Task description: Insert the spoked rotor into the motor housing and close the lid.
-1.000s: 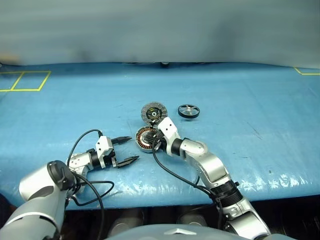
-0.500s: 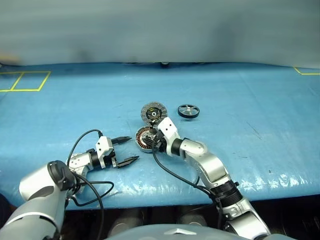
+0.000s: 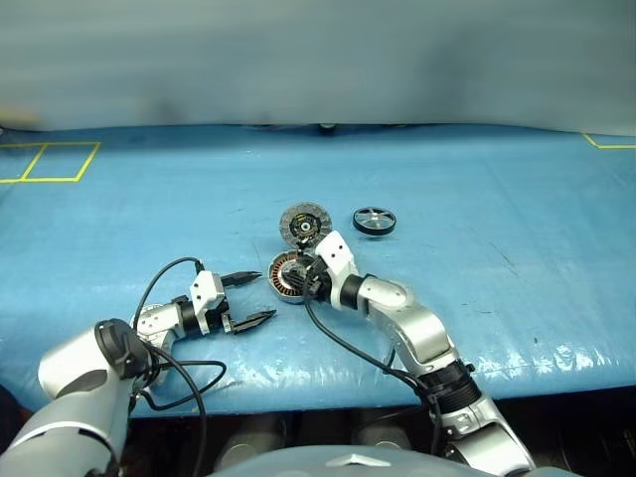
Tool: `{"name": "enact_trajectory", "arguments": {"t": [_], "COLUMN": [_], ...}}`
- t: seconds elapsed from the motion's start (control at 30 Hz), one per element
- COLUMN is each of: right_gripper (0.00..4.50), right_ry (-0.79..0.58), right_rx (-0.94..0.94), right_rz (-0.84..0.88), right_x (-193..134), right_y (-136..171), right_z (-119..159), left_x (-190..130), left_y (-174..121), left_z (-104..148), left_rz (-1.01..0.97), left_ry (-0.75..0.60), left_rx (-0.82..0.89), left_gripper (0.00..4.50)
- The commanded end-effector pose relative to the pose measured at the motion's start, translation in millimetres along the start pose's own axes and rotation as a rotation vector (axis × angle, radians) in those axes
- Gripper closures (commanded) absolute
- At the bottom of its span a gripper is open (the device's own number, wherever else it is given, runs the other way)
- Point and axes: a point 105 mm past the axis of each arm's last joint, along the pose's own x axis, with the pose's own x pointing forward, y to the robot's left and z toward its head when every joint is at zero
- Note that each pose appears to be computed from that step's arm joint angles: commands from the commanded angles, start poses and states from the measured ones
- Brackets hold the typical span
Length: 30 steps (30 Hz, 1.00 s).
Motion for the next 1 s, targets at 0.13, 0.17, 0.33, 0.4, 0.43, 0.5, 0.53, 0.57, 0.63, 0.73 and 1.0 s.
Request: {"name": "enact_trajectory", "arguments": {"t": [0.13,0.17,0.33,0.4,0.43,0.5,0.53,0.57,0.63,0.73,1.0], "right_gripper": [4.47,4.49,4.49,4.49,4.49,4.49,4.49,4.49,4.49,4.49,4.49], "right_ry": [-0.059,-0.054,-0.011,0.003,0.004,0.002,0.001,0.000,-0.006,-0.009,0.059], "right_rx": [-0.013,-0.013,-0.024,-0.035,-0.037,-0.037,-0.037,-0.037,-0.039,-0.043,-0.059], "right_rz": [0.007,0.007,-0.015,-0.030,-0.032,-0.040,-0.043,-0.046,-0.048,-0.047,-0.082], "right_x": [-3.1,-2.7,-0.1,-0.2,-0.4,-1.0,-1.2,-1.3,-1.5,-1.4,0.2], "right_y": [1.7,1.6,-3.0,-6.5,-7.2,-8.4,-9.0,-9.3,-9.7,-9.2,-12.1], "right_z": [14.0,13.0,2.9,0.0,-0.4,0.3,0.7,0.9,3.0,4.4,-9.8], "left_x": [-1.8,-1.6,-0.9,-1.0,-1.3,-1.7,-1.8,-1.8,-1.9,-1.9,-1.5], "left_y": [-8.9,-8.9,-9.5,-9.8,-9.8,-10.0,-10.0,-10.0,-10.4,-10.8,-10.6], "left_z": [-8.1,-8.0,-8.4,-8.8,-9.1,-9.6,-9.7,-9.8,-10.1,-10.4,-10.4], "left_rz": [-0.010,-0.010,-0.008,-0.007,-0.006,-0.004,-0.004,-0.003,-0.004,-0.004,-0.002], "left_ry": [0.017,0.017,0.015,0.015,0.016,0.018,0.018,0.019,0.019,0.019,0.019], "left_rx": [-0.043,-0.043,-0.044,-0.046,-0.047,-0.048,-0.049,-0.049,-0.050,-0.052,-0.052], "left_gripper": [0.00,0.00,0.00,0.00,0.00,0.00,0.00,0.00,0.00,0.00,0.00]}}
